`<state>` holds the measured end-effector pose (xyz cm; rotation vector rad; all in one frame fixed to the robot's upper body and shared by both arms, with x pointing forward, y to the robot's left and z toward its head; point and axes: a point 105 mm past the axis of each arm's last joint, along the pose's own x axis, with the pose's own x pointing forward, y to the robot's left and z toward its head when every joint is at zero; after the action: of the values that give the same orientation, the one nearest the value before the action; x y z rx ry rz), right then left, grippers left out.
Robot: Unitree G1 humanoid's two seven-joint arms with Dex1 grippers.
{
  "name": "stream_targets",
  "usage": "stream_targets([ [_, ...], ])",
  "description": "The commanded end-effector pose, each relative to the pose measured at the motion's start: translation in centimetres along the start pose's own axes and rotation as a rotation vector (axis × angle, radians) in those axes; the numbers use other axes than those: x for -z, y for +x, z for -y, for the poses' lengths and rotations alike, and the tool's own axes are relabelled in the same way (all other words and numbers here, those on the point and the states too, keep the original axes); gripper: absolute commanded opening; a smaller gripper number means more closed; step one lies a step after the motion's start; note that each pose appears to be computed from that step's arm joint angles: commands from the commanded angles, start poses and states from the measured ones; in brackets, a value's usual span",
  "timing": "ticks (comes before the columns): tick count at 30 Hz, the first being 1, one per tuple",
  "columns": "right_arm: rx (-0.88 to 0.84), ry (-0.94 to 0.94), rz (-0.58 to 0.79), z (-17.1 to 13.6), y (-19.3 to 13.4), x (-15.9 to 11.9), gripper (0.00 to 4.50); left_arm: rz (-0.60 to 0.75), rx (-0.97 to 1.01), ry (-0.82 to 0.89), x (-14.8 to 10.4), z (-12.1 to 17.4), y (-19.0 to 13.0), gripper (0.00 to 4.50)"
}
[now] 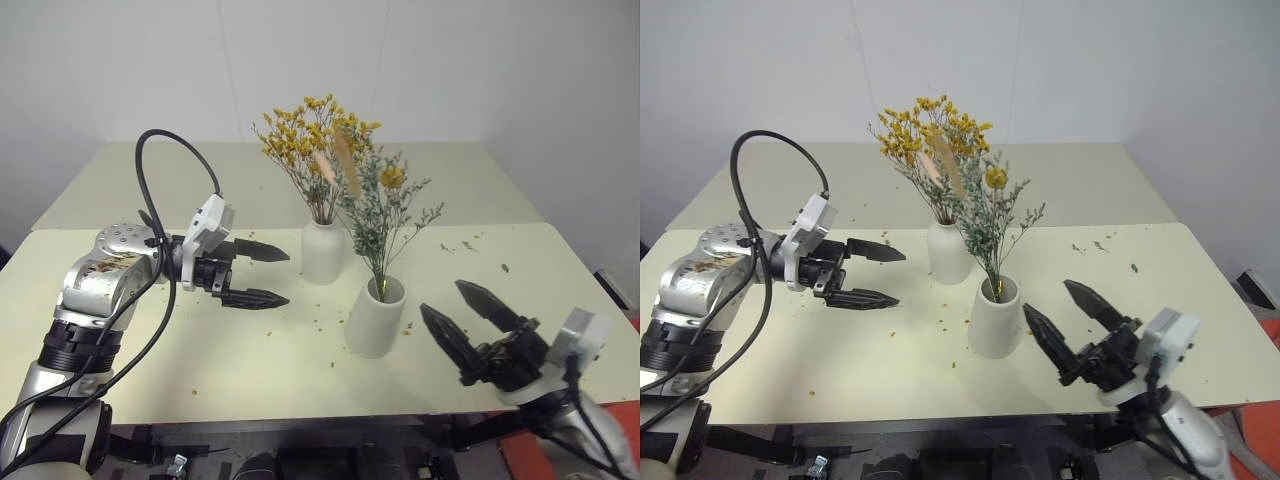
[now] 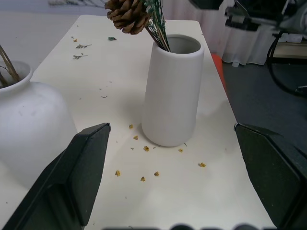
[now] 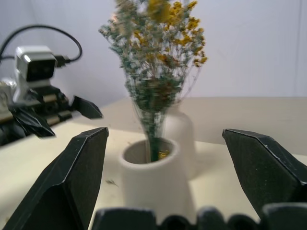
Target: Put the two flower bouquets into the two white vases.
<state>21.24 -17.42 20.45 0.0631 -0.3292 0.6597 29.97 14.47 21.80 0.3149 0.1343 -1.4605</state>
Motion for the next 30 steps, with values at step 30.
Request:
stream_targets([
  [30,-0.189,-0.352,-0.406,7.2,-2.5,-6.9,4.47,-0.029,-0.238,-0.034,0.4,1.4,-6.8,4.5],
])
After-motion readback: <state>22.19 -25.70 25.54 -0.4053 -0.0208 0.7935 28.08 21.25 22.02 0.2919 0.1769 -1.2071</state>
